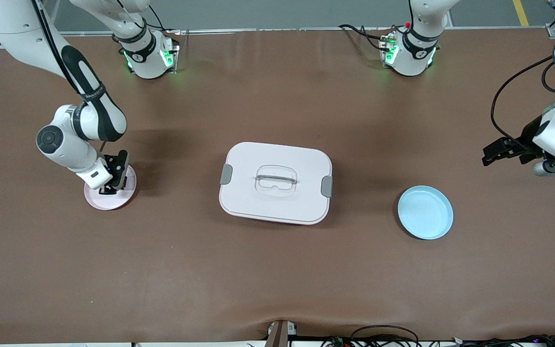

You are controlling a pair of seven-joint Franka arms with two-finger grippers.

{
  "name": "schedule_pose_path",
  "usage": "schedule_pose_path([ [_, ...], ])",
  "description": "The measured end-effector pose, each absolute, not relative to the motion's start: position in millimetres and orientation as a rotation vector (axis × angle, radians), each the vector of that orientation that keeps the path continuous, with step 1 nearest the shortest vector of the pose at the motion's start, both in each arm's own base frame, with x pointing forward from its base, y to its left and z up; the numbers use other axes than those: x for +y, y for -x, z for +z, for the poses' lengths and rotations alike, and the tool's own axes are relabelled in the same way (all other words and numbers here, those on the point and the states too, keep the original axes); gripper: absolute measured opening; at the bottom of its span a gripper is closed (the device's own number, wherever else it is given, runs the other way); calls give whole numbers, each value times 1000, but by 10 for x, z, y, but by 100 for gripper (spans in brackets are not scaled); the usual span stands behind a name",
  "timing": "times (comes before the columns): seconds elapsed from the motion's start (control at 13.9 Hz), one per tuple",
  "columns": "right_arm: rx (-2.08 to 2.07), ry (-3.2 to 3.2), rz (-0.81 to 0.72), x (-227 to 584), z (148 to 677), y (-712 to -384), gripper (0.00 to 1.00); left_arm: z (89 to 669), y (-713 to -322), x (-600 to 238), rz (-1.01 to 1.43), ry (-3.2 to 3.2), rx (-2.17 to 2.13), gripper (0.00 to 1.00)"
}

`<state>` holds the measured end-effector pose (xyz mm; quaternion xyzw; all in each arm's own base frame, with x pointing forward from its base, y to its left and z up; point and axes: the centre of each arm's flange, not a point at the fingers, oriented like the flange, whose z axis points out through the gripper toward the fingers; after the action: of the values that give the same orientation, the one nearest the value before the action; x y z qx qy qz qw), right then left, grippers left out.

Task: Transfer orange switch to right arm and place
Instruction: 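Open the right gripper to release the switch on the white plate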

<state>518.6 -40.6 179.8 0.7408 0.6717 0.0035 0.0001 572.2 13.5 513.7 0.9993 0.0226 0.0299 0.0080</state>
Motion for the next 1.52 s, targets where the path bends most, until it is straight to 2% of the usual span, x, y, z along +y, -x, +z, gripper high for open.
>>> schedule_pose_path([
  [0.36, 2108, -2326, 14, -411, 1802, -5208, 41, 5156, -5736, 32, 123, -3123, 43, 100],
  [0.51, 2107, -2323, 19, -414, 1814, -5230, 55, 5153, -5738, -49, 123, -3124, 21, 100],
  [0.79, 2105, -2317, 27, -418, 1844, -5268, 94, 5156, -5735, -77, 123, -3128, 15, 100],
  [0.87, 2105, -2317, 27, -418, 1843, -5269, 100, 5166, -5731, -86, 126, -3128, 13, 100],
  [1.15, 2101, -2333, 13, -447, 1832, -5255, 100, 5197, -5720, -117, 134, -3129, 5, 100],
  [1.52, 2049, -2474, -105, -515, 1840, -5227, 100, 5186, -5713, -219, 130, -3128, -21, 100],
])
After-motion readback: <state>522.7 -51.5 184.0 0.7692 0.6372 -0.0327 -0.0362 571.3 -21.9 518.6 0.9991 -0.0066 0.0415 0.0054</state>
